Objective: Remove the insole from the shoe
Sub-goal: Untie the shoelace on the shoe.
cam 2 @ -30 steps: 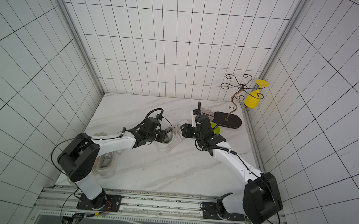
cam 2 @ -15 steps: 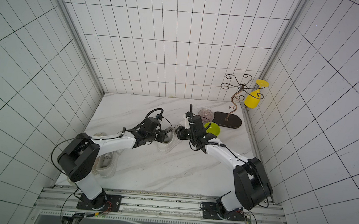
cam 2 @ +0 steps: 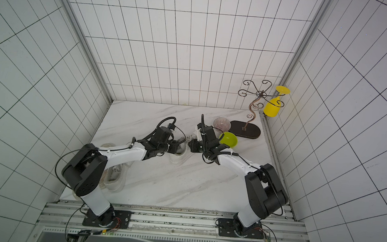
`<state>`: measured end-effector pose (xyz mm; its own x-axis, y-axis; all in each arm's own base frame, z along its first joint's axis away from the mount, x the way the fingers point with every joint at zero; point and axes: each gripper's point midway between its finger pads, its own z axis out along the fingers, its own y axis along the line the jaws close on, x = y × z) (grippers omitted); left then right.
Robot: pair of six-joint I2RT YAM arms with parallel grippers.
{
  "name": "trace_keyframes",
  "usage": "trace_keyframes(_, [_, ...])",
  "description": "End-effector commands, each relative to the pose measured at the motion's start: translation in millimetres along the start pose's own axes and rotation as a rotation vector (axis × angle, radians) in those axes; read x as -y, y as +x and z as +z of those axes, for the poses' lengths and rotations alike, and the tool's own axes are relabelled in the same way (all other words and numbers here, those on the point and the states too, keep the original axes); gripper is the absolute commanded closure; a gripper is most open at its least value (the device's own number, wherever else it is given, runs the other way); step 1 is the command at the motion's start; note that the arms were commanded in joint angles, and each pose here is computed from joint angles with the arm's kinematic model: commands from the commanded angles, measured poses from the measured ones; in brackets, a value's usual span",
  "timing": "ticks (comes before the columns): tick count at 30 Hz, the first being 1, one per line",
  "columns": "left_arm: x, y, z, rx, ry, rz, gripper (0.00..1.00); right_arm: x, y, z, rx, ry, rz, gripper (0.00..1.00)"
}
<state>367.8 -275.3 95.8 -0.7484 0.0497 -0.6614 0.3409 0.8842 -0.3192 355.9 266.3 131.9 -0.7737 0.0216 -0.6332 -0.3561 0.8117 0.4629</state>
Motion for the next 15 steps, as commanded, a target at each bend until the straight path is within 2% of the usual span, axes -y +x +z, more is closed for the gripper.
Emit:
trace_keyframes(1, [-7.6, 0.8, -5.4, 0.001, -0.031, -0.001, 1.00, -1.6, 8.5, 5.7, -0.019, -0.010, -0.014, 0.82])
trace_keyframes(11, [-9.3, 0.1, -6.0, 0.004, -0.041, -0.003, 1.00, -3.9, 7.6, 4.2, -0.016, -0.011, -0.025, 0.97])
trace_keyframes(15, [-23.7, -0.9, -7.8, 0.009, -0.104, -0.032, 1.00, -4.9, 3.4, -3.8, 0.004, 0.004, -0.031, 1.00])
